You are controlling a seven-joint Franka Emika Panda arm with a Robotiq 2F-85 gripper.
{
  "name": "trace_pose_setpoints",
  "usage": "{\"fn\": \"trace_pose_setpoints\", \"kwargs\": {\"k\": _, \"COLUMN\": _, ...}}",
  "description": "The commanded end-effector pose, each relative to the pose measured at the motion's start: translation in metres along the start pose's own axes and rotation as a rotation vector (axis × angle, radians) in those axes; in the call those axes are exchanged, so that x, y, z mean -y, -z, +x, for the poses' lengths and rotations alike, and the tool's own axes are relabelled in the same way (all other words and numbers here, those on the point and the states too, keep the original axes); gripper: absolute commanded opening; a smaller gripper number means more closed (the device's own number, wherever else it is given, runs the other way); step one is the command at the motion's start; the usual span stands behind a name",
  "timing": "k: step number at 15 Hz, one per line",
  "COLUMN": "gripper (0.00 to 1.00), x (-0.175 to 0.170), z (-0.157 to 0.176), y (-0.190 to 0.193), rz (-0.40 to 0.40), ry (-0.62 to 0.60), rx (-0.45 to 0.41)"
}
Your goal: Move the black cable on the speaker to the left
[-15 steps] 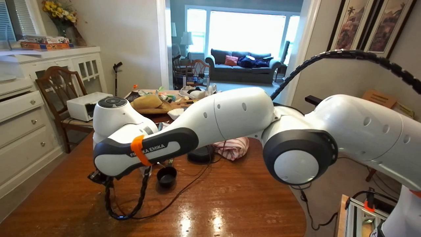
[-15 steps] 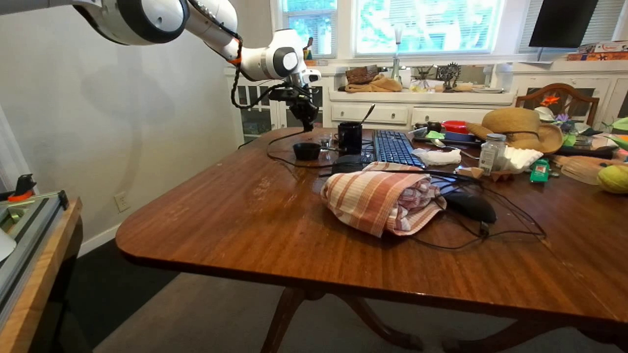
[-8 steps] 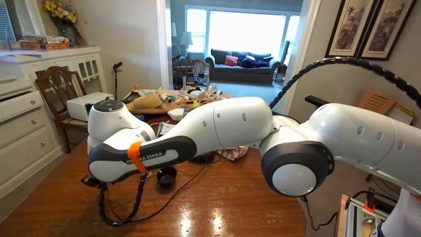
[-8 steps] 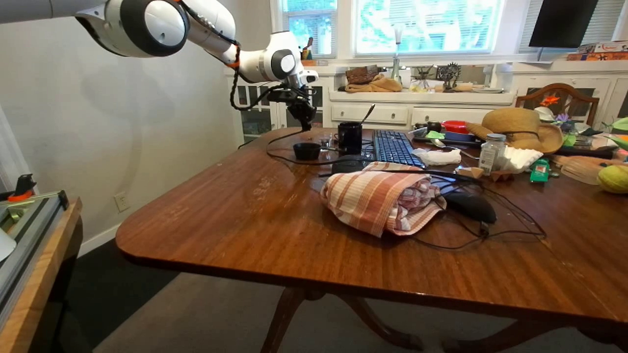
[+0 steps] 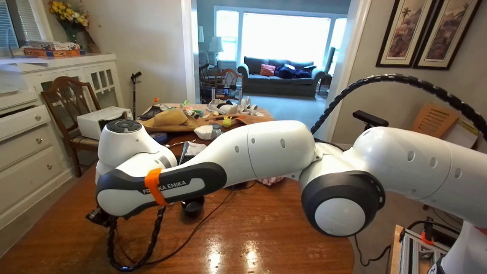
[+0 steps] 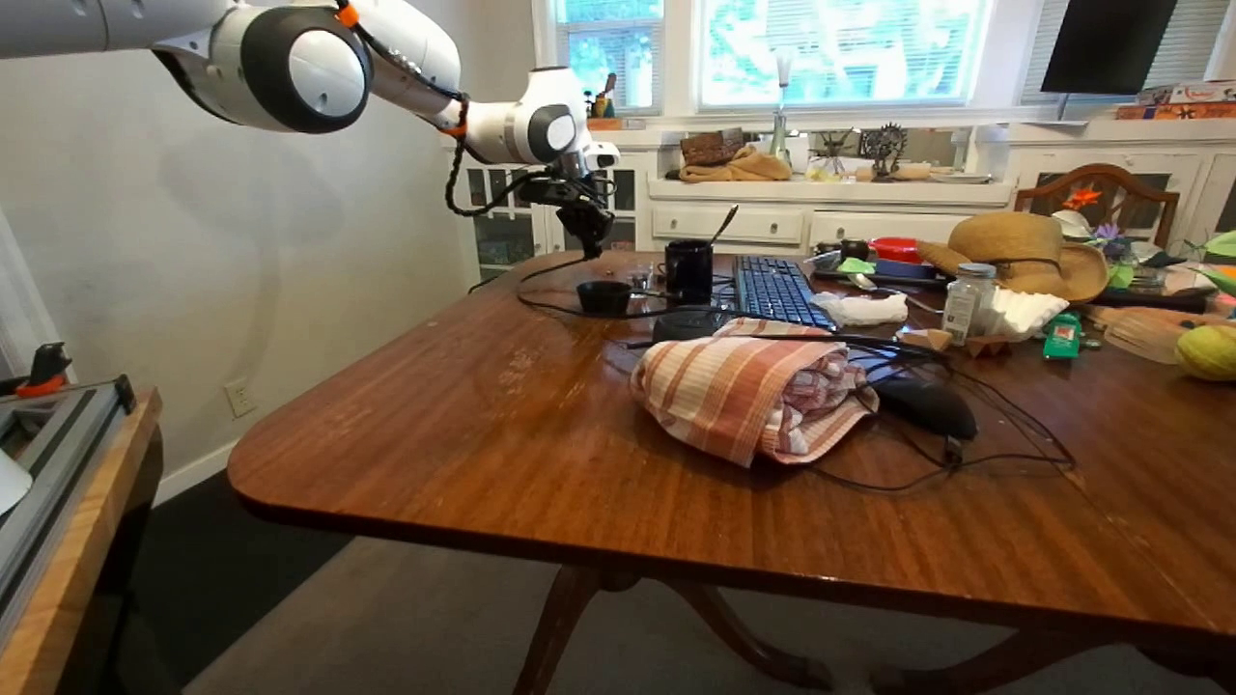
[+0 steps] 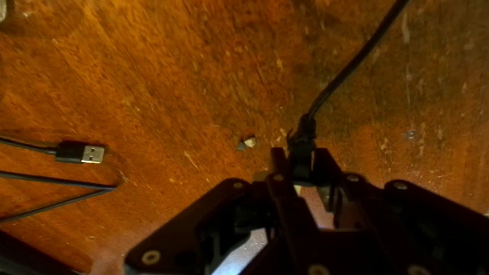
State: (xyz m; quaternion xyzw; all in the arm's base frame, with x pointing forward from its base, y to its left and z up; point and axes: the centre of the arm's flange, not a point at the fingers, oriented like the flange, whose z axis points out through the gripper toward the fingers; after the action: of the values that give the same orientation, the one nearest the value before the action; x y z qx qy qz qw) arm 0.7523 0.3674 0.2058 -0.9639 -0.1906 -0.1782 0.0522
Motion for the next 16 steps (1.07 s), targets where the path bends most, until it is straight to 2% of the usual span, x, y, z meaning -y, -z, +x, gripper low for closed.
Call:
{"fn": "trace_pose_setpoints", "kwargs": {"k": 1, "gripper": 0.06, "x": 0.007, "z": 0.040, "y": -0.032, "rz": 0.036, "ry": 0.033, "rx": 0.022}}
{"fn": "trace_pose_setpoints", "kwargs": {"k": 4, "gripper": 0.06, "x": 0.013, "z": 0.036, "y": -0.036, "rz": 0.032, "ry": 0.051, "rx": 0.036}}
{"fn": "trace_pose_setpoints", "kwargs": {"k": 5, "gripper": 0.41, "x": 0.014, "z": 0.035, "y": -0.038, "rz": 0.028, "ry": 0.056, "rx": 0.043}}
{"fn": "trace_pose_setpoints", "kwargs": {"k": 9, "gripper": 0.69, "x": 0.016, "z": 0.033, "y": -0.035, "rz": 0.021, "ry": 0.070, "rx": 0.051}}
{"fn": "trace_pose_setpoints", "kwargs": {"k": 13, "gripper": 0.99, "x": 0.024, "z": 0.033, "y": -0.015, "rz": -0.003, "ry": 0.095, "rx": 0.045}}
{"fn": "trace_pose_setpoints", "kwargs": {"k": 16, "gripper": 1.00, "x": 0.023, "z": 0.033, "y": 0.013, "rz": -0.009, "ry": 0.114, "rx": 0.024}}
